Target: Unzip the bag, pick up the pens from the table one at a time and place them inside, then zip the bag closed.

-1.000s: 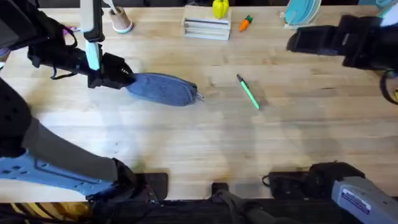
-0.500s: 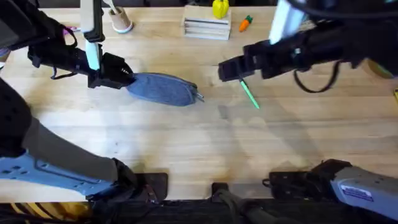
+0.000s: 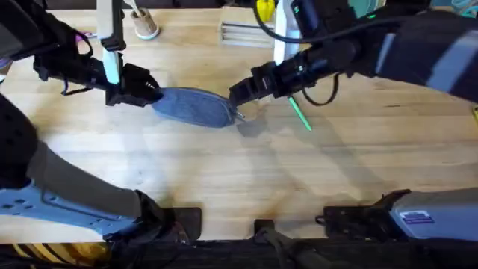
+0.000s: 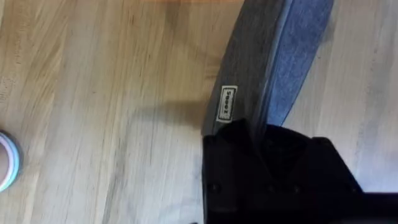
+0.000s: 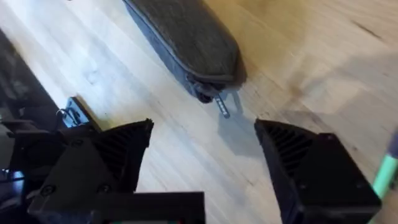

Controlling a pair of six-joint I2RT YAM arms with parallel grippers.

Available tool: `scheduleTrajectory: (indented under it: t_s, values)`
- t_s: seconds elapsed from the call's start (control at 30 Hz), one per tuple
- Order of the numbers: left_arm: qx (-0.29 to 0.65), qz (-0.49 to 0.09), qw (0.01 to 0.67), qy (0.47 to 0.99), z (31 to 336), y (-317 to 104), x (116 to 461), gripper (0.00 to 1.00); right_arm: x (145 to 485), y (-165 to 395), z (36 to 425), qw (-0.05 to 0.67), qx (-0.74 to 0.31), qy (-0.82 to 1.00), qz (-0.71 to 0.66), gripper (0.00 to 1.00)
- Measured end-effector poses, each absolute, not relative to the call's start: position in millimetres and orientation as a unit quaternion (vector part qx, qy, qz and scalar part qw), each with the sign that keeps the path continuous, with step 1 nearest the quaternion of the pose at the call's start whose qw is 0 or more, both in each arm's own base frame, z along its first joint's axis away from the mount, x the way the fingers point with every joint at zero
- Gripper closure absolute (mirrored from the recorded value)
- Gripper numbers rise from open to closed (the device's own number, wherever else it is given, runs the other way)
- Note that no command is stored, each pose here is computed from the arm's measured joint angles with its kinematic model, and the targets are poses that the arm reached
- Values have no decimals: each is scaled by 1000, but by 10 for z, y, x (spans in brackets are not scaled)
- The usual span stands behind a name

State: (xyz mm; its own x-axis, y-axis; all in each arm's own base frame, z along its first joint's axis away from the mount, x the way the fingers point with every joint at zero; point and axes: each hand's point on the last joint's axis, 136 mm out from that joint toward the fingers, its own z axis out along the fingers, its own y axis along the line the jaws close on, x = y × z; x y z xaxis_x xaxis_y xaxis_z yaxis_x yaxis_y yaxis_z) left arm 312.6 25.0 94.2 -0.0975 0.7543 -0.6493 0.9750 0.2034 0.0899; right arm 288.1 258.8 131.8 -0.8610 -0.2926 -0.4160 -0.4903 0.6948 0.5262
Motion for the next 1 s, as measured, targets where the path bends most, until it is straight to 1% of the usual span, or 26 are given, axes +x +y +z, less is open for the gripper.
scheduleTrajectory:
  t_s: [0.2,0.33,0.8,0.87,1.0]
  values:
    - [603,-187,296,717,941,250,3126,960,2888,2729,1012,108,-216,904,351,9]
    - [603,-186,296,717,941,250,3126,960,2900,2801,895,100,-221,902,357,9]
    - [603,-186,296,717,941,251,3128,960,2953,2983,935,128,-245,886,372,14]
    - [603,-186,296,717,941,251,3128,960,2946,2988,913,124,-245,887,372,50]
    - [603,-186,296,717,941,251,3128,960,2941,2986,864,118,-243,888,371,166]
